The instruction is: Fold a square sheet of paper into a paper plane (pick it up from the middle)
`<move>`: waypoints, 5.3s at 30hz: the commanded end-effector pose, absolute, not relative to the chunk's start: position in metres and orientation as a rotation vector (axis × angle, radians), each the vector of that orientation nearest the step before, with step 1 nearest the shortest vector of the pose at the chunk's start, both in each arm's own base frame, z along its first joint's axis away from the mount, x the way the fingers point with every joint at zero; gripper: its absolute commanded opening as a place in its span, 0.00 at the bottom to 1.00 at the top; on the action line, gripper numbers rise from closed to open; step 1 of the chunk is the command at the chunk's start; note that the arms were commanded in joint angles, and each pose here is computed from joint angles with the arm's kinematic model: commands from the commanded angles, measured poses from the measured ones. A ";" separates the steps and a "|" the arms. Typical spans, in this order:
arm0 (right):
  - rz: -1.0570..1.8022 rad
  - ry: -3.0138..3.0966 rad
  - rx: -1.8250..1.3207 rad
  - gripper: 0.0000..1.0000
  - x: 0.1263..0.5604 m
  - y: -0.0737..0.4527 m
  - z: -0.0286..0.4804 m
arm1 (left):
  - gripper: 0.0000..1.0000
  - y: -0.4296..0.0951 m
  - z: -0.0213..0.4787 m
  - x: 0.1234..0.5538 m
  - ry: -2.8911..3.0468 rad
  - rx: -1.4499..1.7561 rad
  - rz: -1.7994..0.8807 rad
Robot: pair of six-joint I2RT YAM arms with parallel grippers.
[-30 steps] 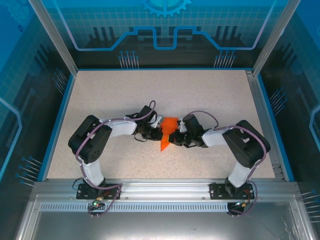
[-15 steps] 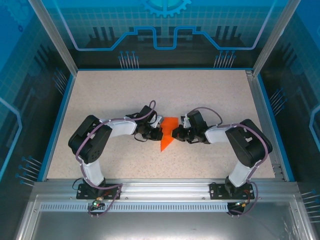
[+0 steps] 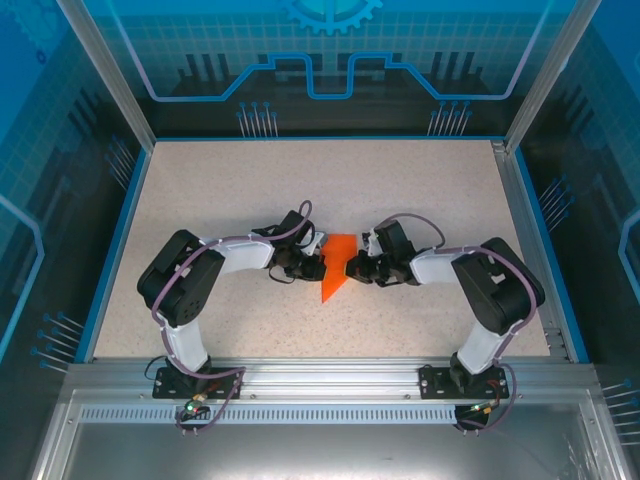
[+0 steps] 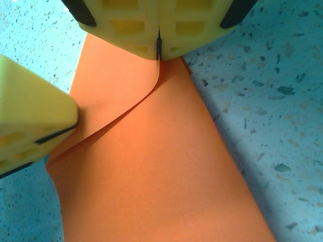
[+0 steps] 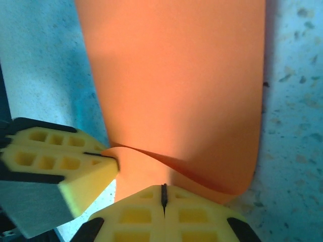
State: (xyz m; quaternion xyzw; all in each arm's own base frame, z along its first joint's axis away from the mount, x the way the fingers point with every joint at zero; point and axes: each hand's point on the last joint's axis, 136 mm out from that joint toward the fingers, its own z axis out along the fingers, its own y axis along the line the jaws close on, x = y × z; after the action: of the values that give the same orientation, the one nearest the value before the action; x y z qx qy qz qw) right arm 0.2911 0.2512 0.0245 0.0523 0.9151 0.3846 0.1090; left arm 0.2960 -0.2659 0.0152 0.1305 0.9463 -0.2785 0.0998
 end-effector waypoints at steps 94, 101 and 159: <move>1.037 2.771 0.198 0.00 0.290 0.254 0.005 | 0.08 -0.310 0.042 0.261 2.903 0.048 -1.319; 1.028 2.784 0.199 0.00 0.289 0.254 0.001 | 0.06 -0.293 0.005 0.241 3.039 0.002 -1.213; 1.185 2.676 0.057 0.03 0.287 0.275 0.048 | 0.07 -0.269 -0.008 0.249 3.015 -0.050 -1.035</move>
State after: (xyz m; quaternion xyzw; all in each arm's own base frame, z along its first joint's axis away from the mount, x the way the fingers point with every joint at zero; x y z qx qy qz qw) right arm 0.2994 0.2691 0.0481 0.0374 0.9114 0.3925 0.1181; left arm 0.2599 -0.2845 0.0136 -0.0010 0.9323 -0.3617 -0.0040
